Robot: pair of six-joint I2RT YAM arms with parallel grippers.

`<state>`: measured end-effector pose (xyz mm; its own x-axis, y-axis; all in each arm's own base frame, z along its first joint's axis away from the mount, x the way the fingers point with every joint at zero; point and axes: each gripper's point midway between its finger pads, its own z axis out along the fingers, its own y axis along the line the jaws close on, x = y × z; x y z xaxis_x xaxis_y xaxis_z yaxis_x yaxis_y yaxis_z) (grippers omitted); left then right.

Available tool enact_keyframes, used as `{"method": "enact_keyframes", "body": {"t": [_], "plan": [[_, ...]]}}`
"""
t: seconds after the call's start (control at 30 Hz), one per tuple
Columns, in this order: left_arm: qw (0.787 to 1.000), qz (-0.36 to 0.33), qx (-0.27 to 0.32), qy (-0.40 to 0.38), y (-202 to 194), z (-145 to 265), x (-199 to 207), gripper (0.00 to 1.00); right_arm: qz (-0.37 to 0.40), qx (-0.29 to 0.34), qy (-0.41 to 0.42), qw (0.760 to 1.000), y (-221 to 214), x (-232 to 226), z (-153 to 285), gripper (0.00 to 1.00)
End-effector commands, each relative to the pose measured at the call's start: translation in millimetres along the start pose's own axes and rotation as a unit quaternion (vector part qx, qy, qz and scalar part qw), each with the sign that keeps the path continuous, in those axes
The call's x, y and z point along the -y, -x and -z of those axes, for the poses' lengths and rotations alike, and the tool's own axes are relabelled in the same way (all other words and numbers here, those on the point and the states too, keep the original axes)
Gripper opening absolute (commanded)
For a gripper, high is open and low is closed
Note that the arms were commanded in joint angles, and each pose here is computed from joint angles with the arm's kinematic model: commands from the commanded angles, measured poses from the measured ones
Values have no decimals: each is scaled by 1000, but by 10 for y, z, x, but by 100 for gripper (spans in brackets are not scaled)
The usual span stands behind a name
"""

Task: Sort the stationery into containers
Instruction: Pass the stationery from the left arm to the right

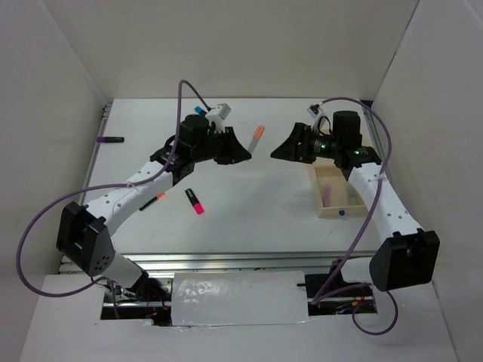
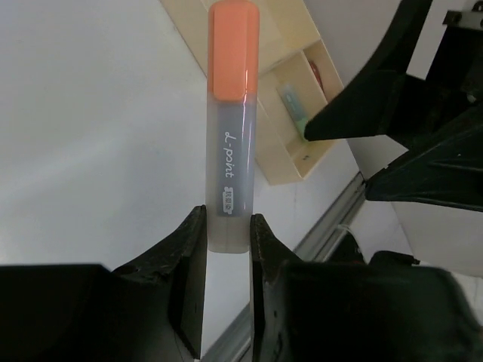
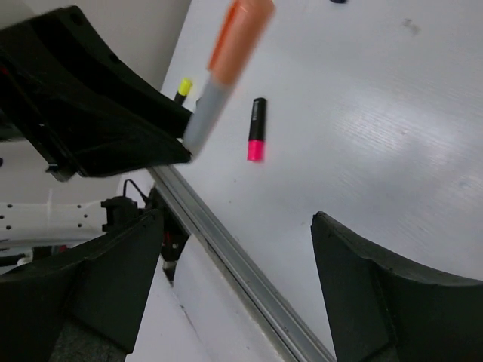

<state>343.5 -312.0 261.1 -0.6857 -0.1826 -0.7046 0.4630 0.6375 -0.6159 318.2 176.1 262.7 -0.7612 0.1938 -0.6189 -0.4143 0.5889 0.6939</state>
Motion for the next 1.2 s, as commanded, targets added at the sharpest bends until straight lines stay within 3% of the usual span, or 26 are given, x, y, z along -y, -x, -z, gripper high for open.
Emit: {"method": "enact_keyframes", "body": {"t": [0.0, 0.33, 0.43, 0.53, 0.63, 0.67, 0.77, 0.8, 0.9, 0.93, 0.97, 1.03, 1.1, 1.17], "plan": [[999, 18, -14, -49, -103, 39, 289, 0, 25, 40, 44, 998, 249, -382, 4, 86], [995, 17, -20, -92, -78, 80, 521, 0, -4, 20, 49, 999, 327, -389, -342, 88], [995, 12, -23, -100, -108, 80, 561, 0, -22, 15, 62, 998, 347, -394, -417, 84], [994, 4, -32, -108, -160, 75, 598, 0, -26, 2, 64, 998, 345, -361, -511, 73], [991, -26, -35, -127, -193, 98, 701, 3, -14, 0, 73, 997, 356, -366, -510, 38], [991, -38, -34, -125, -198, 95, 704, 8, -8, 4, 74, 997, 365, -371, -499, 24], [990, -73, -47, -112, -278, 142, 650, 31, -2, 14, 73, 997, 350, -328, -389, 7], [990, -80, -56, -106, -308, 207, 608, 54, 2, 20, 70, 997, 335, -319, -310, 3], [990, -116, -63, -55, -226, 384, 311, 99, 51, 35, 21, 998, 346, -157, -8, 0], [990, -122, -59, -35, -174, 431, 202, 99, 49, 32, -27, 998, 297, 26, 126, 0], [990, -132, -42, -3, -49, 554, 7, 99, 109, 41, -51, 992, 300, 63, 293, 0], [990, -140, -24, 26, 66, 695, -209, 99, 136, 45, -137, 980, 254, 353, 562, 0], [983, -172, -23, 62, 108, 894, -465, 99, 199, 47, -196, 959, 203, 532, 832, 0], [977, -192, -24, 87, 113, 1004, -617, 99, 210, 27, -266, 941, 104, 784, 1044, 0]]}}
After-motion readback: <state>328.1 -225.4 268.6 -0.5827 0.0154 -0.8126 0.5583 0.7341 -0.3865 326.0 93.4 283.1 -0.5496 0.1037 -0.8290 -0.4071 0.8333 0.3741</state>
